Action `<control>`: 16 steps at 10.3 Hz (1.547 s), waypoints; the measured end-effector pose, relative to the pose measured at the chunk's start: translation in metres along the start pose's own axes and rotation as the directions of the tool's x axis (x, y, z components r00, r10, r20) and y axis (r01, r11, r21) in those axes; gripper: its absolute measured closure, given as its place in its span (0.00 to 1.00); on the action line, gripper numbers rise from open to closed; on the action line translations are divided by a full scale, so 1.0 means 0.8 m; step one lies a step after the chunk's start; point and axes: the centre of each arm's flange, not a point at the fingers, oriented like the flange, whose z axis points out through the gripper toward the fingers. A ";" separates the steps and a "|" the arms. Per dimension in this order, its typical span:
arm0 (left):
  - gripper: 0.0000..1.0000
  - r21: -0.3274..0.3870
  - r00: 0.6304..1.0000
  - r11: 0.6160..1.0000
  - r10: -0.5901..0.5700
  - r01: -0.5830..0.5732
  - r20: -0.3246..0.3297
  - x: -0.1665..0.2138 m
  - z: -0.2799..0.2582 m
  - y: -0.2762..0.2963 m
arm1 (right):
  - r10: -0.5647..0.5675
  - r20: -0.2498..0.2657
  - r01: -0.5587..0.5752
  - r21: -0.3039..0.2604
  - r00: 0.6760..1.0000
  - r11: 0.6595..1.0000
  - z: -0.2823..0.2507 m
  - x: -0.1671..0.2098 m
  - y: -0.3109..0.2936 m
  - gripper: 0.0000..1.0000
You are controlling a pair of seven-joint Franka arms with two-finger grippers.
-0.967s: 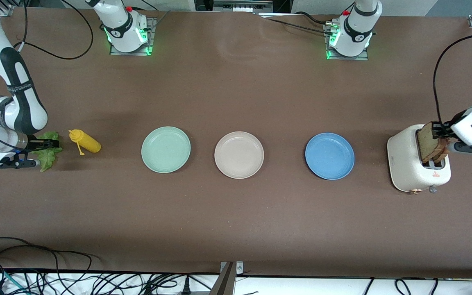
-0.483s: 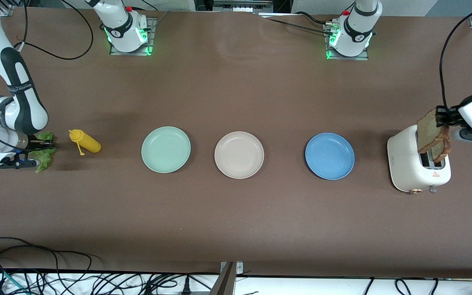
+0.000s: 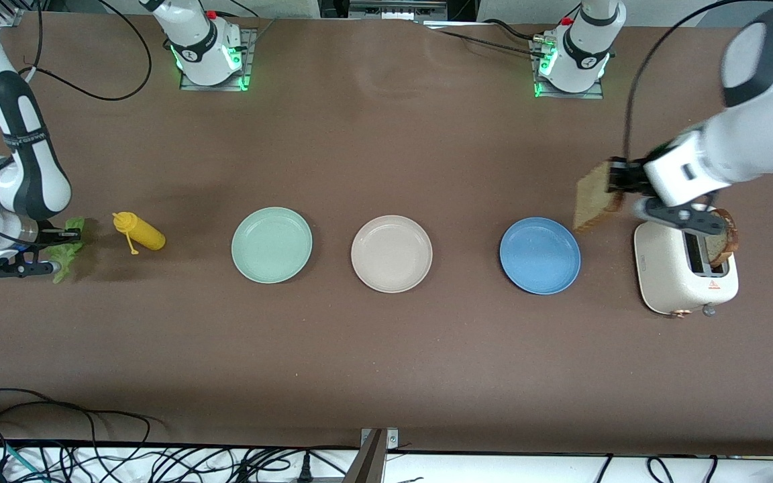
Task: Make sandwich on beige plate with both arms
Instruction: 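Pull a bread slice from the toaster with the left gripper onto the beige plate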
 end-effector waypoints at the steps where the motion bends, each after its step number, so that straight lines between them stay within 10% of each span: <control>1: 0.90 -0.030 0.998 0.998 -0.062 0.062 0.004 0.010 0.024 0.052 | -0.010 -0.001 0.010 0.000 1.000 1.000 -0.035 -0.003 -0.007 0.95; 9: 0.90 -0.434 0.918 0.846 -0.384 0.309 -0.096 0.111 0.164 0.232 | -0.005 0.078 0.004 0.011 0.997 1.000 -0.289 -0.022 -0.175 0.95; 16: 0.90 -0.500 0.881 0.757 -0.472 0.420 0.027 0.145 0.303 0.251 | 0.006 0.064 -0.008 0.031 0.998 0.999 -0.323 -0.033 -0.220 0.95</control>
